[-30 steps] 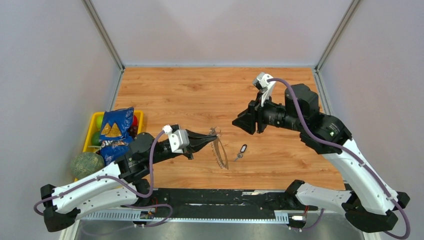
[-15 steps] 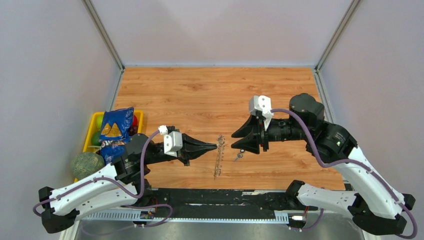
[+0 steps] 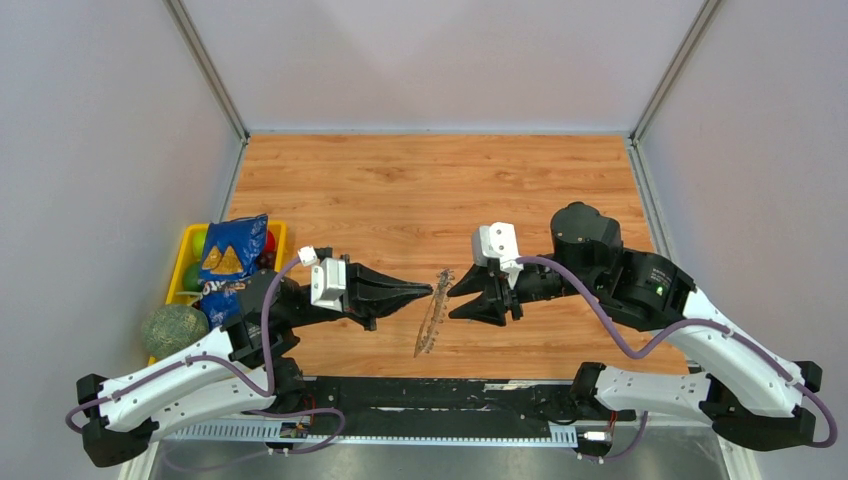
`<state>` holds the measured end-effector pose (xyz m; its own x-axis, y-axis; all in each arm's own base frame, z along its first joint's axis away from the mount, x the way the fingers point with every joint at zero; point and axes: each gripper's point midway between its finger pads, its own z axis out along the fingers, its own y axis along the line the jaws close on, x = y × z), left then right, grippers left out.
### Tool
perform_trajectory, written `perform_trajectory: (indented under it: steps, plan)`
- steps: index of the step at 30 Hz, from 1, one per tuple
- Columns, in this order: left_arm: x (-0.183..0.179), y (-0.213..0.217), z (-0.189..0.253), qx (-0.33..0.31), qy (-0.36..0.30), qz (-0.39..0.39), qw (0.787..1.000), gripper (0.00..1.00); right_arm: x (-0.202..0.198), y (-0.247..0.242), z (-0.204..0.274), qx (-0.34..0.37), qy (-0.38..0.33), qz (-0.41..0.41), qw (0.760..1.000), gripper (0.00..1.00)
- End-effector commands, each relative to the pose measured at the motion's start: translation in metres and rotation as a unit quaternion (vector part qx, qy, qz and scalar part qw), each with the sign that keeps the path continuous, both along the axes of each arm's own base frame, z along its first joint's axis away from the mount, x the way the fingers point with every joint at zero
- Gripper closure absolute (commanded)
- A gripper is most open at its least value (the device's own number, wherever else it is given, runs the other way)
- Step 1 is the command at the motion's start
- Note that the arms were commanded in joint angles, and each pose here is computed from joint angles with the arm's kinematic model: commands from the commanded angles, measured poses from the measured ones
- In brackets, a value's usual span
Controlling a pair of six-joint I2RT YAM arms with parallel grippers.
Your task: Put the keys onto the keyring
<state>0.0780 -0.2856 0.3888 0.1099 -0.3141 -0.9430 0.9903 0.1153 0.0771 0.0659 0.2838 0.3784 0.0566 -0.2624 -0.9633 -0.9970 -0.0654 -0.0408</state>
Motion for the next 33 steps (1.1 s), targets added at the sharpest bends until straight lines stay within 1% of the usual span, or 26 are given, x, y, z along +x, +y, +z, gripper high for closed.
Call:
perform_trajectory:
  steps: [1,7,10,14,18,22,24,30,33]
  plan:
    - [-0.01,0.009,0.031,-0.054,-0.018,-0.016,0.998,1.0,0.006,-0.001,0.029,0.048,-0.046,-0.016,0.998,0.62]
    - [-0.012,0.007,0.034,-0.063,-0.017,-0.027,0.997,1.0,0.01,0.002,0.045,0.077,-0.05,-0.027,0.995,0.62]
    - [-0.013,0.006,0.034,-0.064,-0.016,-0.03,0.997,1.0,0.005,0.003,0.052,0.09,-0.049,-0.015,0.995,0.62]
    - [-0.012,0.007,0.036,-0.069,-0.017,-0.027,0.997,1.0,0.001,0.006,0.053,0.09,-0.038,-0.003,0.995,0.62]
    - [-0.012,0.01,0.038,-0.075,-0.015,-0.023,0.997,1.0,0.005,0.0,0.051,0.083,-0.038,-0.023,0.996,0.62]
    - [-0.013,0.013,0.039,-0.075,-0.015,-0.021,0.997,1.0,0.01,-0.014,0.059,0.094,-0.049,-0.06,0.993,0.61]
    - [-0.014,0.014,0.039,-0.075,-0.015,-0.023,0.997,1.0,0.01,-0.019,0.066,0.103,-0.053,-0.066,0.991,0.61]
    - [-0.012,0.013,0.038,-0.073,-0.013,-0.019,0.997,1.0,-0.003,-0.018,0.092,0.134,-0.048,-0.037,0.989,0.6]
    - [-0.011,0.012,0.036,-0.071,-0.012,-0.017,0.997,1.0,-0.007,-0.012,0.096,0.141,-0.038,-0.02,0.989,0.6]
